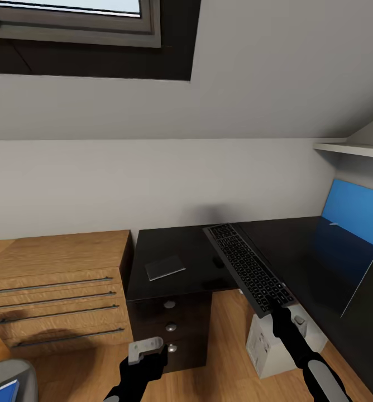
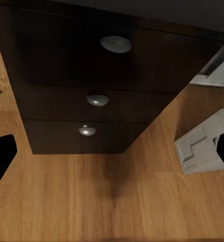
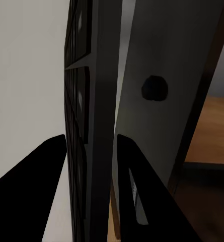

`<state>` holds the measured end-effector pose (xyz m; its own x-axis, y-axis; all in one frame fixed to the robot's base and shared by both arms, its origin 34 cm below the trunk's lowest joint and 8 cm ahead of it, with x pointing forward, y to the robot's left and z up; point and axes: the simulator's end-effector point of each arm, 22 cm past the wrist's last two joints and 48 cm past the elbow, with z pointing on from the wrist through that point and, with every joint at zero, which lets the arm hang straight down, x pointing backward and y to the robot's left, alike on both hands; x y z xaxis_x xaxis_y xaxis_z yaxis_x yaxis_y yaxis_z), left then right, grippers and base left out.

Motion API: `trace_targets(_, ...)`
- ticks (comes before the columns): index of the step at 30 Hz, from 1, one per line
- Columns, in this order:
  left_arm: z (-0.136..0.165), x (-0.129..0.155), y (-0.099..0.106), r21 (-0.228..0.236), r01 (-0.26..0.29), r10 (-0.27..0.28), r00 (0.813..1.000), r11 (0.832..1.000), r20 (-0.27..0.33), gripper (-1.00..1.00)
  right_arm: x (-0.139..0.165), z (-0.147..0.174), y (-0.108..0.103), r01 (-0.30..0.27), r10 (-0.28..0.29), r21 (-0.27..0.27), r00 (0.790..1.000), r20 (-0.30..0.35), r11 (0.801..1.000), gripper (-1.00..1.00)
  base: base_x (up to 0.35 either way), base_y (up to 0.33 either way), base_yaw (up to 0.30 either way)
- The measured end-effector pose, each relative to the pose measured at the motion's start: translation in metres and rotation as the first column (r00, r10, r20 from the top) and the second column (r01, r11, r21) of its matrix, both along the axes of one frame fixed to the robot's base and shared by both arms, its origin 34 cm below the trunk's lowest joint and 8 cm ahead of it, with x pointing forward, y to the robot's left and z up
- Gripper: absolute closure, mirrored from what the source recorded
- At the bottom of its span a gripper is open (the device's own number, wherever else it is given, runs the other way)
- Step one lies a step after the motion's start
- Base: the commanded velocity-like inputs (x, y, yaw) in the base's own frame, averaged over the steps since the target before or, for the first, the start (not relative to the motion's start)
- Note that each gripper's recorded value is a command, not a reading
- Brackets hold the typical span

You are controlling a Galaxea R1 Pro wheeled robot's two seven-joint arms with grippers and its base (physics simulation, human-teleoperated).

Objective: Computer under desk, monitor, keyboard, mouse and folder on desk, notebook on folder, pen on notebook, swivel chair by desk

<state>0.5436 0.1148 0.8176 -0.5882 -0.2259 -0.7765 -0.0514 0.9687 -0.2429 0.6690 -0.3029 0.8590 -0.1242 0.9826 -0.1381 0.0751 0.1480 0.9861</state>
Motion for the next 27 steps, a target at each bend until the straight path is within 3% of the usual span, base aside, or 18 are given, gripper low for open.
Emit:
trace_targets(11, 0.000, 0.000, 0.000, 0.001, 0.002, -0.002, 1.000, 1.000, 0.000, -1.00, 0.000, 0.000, 0.000, 0.001, -0.001, -0.001, 1.000, 0.001, 1.000, 1.00, 0.000, 0.000, 0.000)
trace_targets(17, -0.004, 0.000, 0.000, 0.000, -0.002, 0.002, 1.000, 1.000, -0.001, -1.00, -0.004, -0.018, -0.004, 0.012, -0.012, 0.003, 1.000, -0.029, 1.000, 1.00, 0.000, 0.000, 0.000)
trace_targets(27, -0.019, 0.000, -0.002, -0.001, 0.001, -0.001, 1.000, 1.000, 0.000, -1.00, -0.006, -0.047, -0.029, 0.105, -0.107, -0.033, 0.991, -0.074, 0.994, 1.00, 0.000, 0.000, 0.000)
